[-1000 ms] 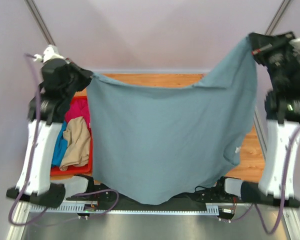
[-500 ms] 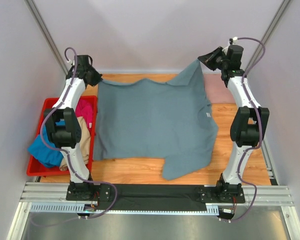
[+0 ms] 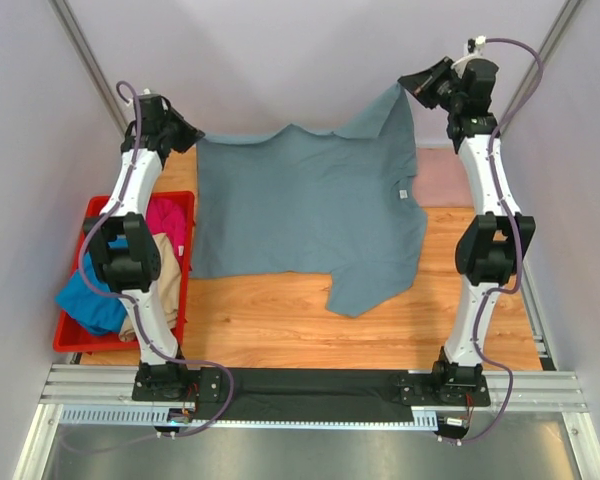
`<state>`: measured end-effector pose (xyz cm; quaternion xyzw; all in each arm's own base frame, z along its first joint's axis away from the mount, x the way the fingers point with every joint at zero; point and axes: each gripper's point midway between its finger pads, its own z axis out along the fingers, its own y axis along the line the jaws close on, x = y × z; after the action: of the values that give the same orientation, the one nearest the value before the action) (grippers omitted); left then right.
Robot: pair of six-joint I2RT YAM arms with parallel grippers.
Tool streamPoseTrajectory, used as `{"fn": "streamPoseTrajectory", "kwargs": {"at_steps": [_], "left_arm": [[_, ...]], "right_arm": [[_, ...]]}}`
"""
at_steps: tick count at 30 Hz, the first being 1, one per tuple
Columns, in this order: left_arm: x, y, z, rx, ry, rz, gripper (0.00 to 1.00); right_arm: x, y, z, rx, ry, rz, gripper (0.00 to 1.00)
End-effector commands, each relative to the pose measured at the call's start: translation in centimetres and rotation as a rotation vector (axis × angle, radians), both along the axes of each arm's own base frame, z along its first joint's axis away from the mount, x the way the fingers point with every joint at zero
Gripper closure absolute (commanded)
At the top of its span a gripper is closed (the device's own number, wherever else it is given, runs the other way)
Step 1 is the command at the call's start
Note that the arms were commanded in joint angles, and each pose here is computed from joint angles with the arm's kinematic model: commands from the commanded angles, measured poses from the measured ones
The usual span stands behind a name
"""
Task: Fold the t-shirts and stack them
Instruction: Flatten the tshirt out
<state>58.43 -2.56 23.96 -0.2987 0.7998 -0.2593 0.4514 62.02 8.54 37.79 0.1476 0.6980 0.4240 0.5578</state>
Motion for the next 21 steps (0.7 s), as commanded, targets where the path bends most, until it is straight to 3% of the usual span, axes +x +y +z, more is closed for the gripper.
{"fn": "streamPoseTrajectory", "kwargs": {"at_steps": [1,3,4,6,7,9,10,12,16,21], "left_arm": [[-3.6,-1.6,11.5,-0.022,-0.221,-0.06,1.0],[-5.7,-1.7,13.8,-0.029,-0.245,-0.04,1.0],[-8.0,-1.8,17.3,-0.027,-0.308,-0.026,1.0],[-10.8,-2.1,19.7,-0.023,-0.324,0.002,1.0],[-13.5,-2.5,22.8,-0.028,-0.383,0.005,1.0],[-16.3,-2.5,24.0,-0.055,-0.391,0.032,1.0],[-19.3,-2.6,26.5,-0.092,-0.448,0.039,1.0],[-22.0,-2.7,26.4,-0.115,-0.444,0.048,1.0],[-31.3,-3.0,28.5,-0.149,-0.49,0.05,1.0],[-39.9,-2.8,31.2,-0.148,-0.585,0.061,1.0]], "right_arm": [[-4.8,-1.6,7.6,-0.045,-0.07,-0.076,1.0],[-7.1,-3.4,9.1,-0.036,-0.031,-0.152,1.0],[-9.6,-4.9,12.3,-0.023,-0.061,-0.25,1.0],[-12.3,-6.9,12.6,0.048,0.011,-0.353,1.0],[-15.6,-7.7,15.2,0.084,-0.025,-0.408,1.0],[-18.7,-8.5,16.0,0.155,0.001,-0.447,1.0],[-21.9,-8.3,17.5,0.173,-0.029,-0.444,1.0],[-25.2,-8.6,17.9,0.176,-0.015,-0.453,1.0],[-35.2,-7.2,20.1,0.148,-0.067,-0.434,1.0],[-44.6,-4.3,23.6,0.141,-0.194,-0.382,1.0]]}}
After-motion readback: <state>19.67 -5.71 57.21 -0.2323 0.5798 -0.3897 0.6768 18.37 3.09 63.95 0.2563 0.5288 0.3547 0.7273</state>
